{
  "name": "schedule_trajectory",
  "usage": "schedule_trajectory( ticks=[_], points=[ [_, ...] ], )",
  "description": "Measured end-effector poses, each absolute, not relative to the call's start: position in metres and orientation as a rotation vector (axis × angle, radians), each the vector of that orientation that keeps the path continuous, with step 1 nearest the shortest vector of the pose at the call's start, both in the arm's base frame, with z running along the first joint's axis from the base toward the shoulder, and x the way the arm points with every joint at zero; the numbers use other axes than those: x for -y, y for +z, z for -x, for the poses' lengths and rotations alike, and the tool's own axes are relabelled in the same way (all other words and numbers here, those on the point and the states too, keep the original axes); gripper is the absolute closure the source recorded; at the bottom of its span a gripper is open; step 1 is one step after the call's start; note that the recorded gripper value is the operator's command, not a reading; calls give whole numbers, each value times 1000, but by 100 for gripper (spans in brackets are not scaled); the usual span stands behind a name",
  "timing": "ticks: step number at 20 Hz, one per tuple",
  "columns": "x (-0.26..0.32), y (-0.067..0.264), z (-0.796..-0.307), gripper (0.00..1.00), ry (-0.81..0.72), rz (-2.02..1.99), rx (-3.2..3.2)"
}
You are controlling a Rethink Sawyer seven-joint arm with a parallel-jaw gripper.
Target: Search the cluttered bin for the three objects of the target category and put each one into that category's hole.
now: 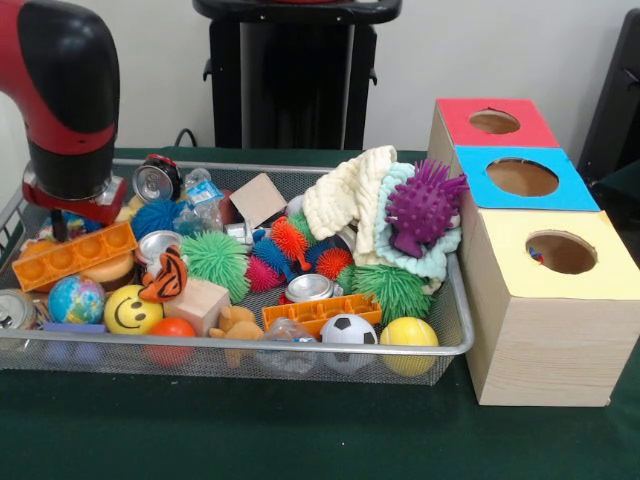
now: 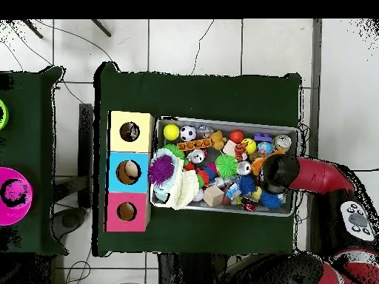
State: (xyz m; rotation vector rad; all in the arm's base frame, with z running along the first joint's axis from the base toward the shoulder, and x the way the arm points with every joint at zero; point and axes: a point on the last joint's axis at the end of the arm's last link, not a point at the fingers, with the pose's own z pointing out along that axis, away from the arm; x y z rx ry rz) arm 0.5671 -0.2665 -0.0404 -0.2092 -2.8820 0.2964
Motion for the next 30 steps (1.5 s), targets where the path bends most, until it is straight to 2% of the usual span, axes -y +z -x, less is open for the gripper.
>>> schedule_trajectory(
  ticks=[9, 30],
  points=[
    [265, -29, -569, 0, 309, 197, 2861],
    [254, -36, -574, 0, 323, 153, 2833]
  ],
)
